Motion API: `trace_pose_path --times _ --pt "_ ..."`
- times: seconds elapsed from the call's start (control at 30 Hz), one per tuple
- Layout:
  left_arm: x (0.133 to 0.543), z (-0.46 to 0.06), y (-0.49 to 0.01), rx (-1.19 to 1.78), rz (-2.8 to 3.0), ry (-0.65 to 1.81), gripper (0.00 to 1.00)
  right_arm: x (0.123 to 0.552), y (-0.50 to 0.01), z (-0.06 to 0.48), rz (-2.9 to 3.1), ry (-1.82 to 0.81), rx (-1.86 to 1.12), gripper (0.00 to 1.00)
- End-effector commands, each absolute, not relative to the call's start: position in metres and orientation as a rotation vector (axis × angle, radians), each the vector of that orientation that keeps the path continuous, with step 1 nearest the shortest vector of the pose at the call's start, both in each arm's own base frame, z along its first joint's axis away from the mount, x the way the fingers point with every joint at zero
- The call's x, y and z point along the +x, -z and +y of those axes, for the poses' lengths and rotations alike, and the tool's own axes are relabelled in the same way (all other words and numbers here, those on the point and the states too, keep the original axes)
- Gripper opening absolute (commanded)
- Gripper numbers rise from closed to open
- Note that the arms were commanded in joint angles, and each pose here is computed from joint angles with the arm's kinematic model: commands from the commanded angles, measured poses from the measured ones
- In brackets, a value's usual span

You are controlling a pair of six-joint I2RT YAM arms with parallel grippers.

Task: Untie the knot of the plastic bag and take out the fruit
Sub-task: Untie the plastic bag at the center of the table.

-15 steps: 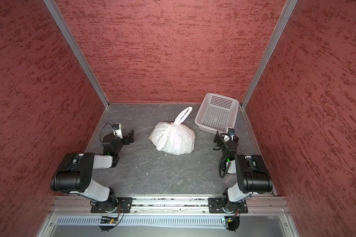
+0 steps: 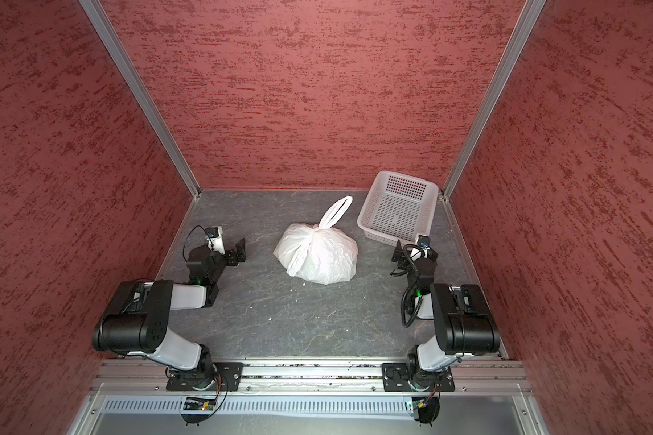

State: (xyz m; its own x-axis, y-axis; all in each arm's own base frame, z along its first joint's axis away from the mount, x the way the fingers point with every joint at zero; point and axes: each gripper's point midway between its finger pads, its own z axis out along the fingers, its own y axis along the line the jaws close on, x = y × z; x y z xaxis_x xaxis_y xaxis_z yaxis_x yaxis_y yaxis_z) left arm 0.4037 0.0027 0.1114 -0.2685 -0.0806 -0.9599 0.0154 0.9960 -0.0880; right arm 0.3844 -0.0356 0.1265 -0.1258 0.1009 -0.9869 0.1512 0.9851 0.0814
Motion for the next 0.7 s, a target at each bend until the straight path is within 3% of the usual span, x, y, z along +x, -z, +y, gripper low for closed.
trace_pose_path --times 0.0,0.47,0.67 --pt "0.402 0.002 -0.113 -0.049 1.836 0.096 0.99 0.387 -0.135 -0.034 1.671 0.037 0.18 0.99" --pt "0.402 0.002 -0.114 -0.047 1.832 0.096 1.0 0.387 -0.137 -0.031 1.669 0.026 0.162 0.99" --pt "0.406 -0.014 -0.139 0.029 1.92 0.102 1.0 0.379 -0.168 -0.035 1.747 0.022 0.219 0.99"
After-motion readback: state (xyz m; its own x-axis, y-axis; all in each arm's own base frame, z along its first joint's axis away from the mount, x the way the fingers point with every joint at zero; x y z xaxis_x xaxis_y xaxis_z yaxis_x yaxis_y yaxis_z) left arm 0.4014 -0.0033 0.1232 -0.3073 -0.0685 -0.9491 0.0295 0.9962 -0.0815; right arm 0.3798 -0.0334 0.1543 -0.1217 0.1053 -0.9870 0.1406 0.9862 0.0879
